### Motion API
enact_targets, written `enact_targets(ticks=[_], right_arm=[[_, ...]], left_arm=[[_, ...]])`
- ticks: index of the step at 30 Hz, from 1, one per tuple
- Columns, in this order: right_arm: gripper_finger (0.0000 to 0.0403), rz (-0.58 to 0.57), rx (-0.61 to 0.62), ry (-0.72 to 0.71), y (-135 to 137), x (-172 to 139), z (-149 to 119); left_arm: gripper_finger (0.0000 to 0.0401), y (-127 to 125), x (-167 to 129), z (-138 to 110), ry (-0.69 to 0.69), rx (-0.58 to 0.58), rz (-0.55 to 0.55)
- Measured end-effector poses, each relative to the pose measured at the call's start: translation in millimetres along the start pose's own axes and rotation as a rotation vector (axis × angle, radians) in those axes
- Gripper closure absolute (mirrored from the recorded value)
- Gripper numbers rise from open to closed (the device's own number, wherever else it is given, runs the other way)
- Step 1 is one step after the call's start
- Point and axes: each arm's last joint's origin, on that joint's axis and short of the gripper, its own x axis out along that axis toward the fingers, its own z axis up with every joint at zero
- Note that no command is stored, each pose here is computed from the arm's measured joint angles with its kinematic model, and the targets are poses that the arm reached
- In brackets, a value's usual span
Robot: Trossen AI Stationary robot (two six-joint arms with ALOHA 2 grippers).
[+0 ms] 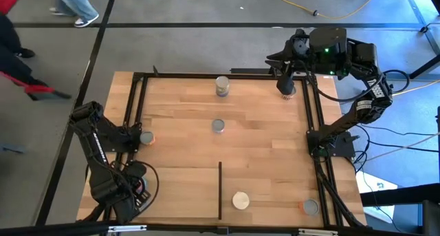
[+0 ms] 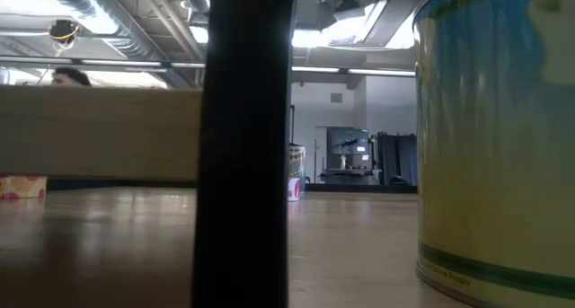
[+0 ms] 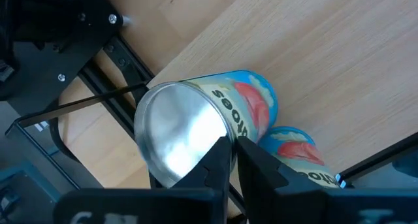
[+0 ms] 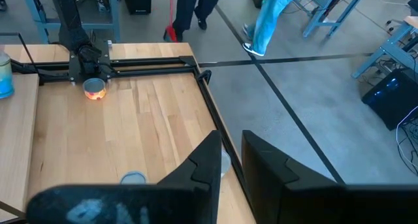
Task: Pick and place cans onto a shelf
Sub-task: Put the canned tomatoes on the shelf aligned with the other canned tomatoes, then put the canned carrots on the shelf
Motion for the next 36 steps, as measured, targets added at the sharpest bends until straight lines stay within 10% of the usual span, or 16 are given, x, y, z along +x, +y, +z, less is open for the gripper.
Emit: enact_targets(ticks=[21, 36], right_arm=[[0.034, 0.0, -0.009, -0.001, 0.1, 0.0, 0.1], [0.034, 0.044, -0.104, 0.098, 0.2, -9.4, -12.7]], left_arm=[[0.0387, -5.0, -5.8, 11.0, -0.002, -0.039, -0.021], [0.04, -18.0, -47.9, 48.7, -0.284, -0.017, -0.252]])
